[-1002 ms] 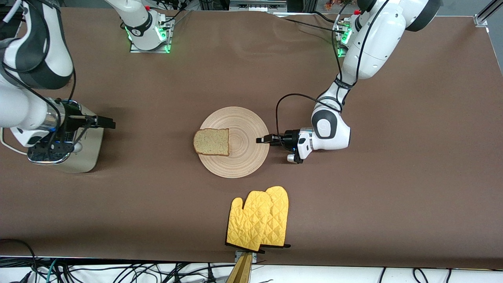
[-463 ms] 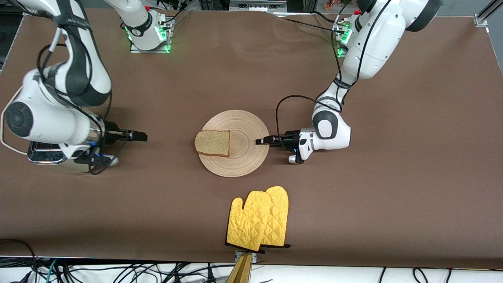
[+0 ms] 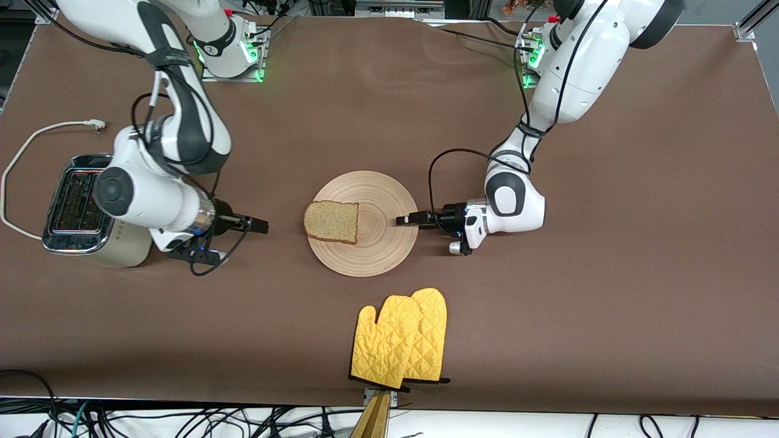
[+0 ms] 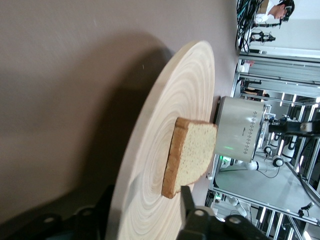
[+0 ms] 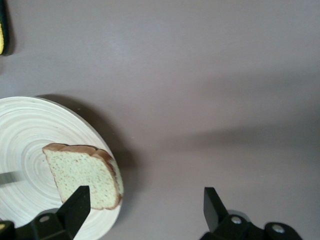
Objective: Move plate and put bread in toaster
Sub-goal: 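Open and withdraw the left gripper while the right gripper reaches the bread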
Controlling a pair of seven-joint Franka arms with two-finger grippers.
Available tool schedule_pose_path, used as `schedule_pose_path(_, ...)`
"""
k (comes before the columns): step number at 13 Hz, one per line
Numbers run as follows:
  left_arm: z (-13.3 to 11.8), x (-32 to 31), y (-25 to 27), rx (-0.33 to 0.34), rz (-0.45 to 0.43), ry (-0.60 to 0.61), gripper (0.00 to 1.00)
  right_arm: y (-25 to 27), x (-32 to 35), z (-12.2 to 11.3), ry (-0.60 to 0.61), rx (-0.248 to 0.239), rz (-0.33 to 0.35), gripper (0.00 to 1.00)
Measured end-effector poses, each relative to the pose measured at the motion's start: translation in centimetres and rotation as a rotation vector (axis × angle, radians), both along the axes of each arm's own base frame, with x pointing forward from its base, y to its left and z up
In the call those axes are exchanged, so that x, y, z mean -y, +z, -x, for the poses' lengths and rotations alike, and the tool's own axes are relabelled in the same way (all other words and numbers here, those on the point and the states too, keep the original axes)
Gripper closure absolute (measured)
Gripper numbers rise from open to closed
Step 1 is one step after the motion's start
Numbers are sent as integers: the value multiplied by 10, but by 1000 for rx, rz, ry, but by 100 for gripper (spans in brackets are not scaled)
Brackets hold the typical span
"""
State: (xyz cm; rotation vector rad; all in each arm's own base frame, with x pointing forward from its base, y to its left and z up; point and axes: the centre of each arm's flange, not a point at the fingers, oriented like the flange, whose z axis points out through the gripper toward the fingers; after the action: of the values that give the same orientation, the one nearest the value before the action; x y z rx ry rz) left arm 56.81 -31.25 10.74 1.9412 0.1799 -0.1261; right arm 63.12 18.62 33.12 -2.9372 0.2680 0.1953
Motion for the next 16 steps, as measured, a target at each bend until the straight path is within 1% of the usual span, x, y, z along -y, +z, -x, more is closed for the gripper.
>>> schedule_pose_path(1,-9,-17,4,5,0,26,27,-4,-12,2,-10,7,3,0)
schedule_pose_path(3,-25,-62,20,13,9,88,5,-13,-29,4,-17,24,5,0)
schedule_pose_path(4,-30,-89,32,25,1,108,0,-19,-34,4,-23,32,6,0)
schedule_pose_path(6,-35,-140,60,67,-54,93,0,-31,-48,6,-46,42,10,0)
schedule_pose_path(8,-34,-181,92,79,-129,67,0,-42,-70,11,-59,52,12,0)
schedule_pose_path(9,-34,-198,111,83,-182,42,0,-48,-79,13,-60,58,13,0)
schedule_pose_path(11,-35,-225,153,83,-310,-7,0,-61,-86,15,-58,61,17,0)
schedule_pose_path(13,-34,-238,194,80,-431,-32,0,-73,-88,16,-57,59,21,0)
schedule_pose_path(14,-33,-240,214,87,-501,-49,0,-77,-90,17,-54,56,23,0)
schedule_pose_path(16,-29,-245,256,112,-670,-82,0,-85,-96,21,-43,47,28,0)
